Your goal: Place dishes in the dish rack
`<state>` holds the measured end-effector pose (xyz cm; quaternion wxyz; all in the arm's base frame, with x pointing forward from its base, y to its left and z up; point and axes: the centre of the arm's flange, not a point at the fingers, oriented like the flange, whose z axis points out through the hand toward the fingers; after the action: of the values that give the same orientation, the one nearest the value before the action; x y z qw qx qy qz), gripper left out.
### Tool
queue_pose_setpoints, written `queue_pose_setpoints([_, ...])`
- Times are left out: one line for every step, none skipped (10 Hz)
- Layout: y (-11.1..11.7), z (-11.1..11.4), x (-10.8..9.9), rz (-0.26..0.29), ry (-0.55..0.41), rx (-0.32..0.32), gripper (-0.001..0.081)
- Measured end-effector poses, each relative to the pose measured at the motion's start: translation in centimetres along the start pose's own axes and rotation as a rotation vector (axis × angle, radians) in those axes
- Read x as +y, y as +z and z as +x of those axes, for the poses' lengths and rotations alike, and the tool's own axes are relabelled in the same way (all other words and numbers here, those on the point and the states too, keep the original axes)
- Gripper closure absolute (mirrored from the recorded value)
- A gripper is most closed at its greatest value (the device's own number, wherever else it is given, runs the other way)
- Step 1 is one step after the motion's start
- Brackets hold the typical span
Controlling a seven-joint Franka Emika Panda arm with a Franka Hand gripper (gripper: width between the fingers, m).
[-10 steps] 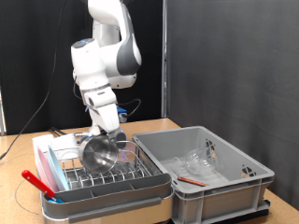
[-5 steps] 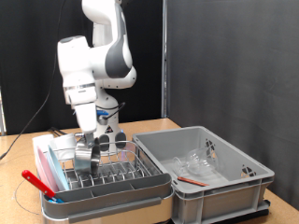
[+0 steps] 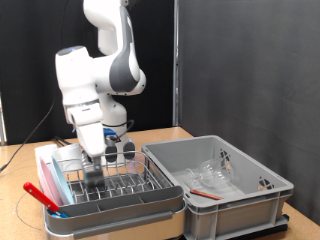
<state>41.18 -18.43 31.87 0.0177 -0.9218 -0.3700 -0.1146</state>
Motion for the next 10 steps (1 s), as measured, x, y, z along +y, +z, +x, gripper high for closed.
queue_pose_setpoints([0.4, 1.1, -0.6, 0.023, -0.036, 0.021, -0.0005])
queue_pose_setpoints([0.6, 2.3, -1.4, 0.047, -0.068, 0.04, -0.0005])
queue_pose_setpoints([0.7, 3.7, -2.4, 0.08, -0.092, 0.052, -0.0005])
queue_pose_setpoints([1.1, 4.8, -3.9, 0.113, -0.117, 0.052, -0.0005])
queue_pose_setpoints([1.4, 5.7, -5.1, 0.126, -0.133, 0.051, -0.0005])
queue_pose_setpoints([1.7, 6.3, -6.2, 0.136, -0.137, 0.047, -0.0005])
queue_pose_setpoints([1.9, 6.7, -7.1, 0.142, -0.136, 0.041, -0.0005])
queue_pose_setpoints([2.0, 6.9, -7.6, 0.144, -0.129, 0.036, -0.0005])
queue_pose_setpoints([2.0, 7.0, -7.9, 0.144, -0.125, 0.039, -0.0005])
queue_pose_setpoints([1.8, 7.0, -7.9, 0.142, -0.115, 0.049, -0.0005])
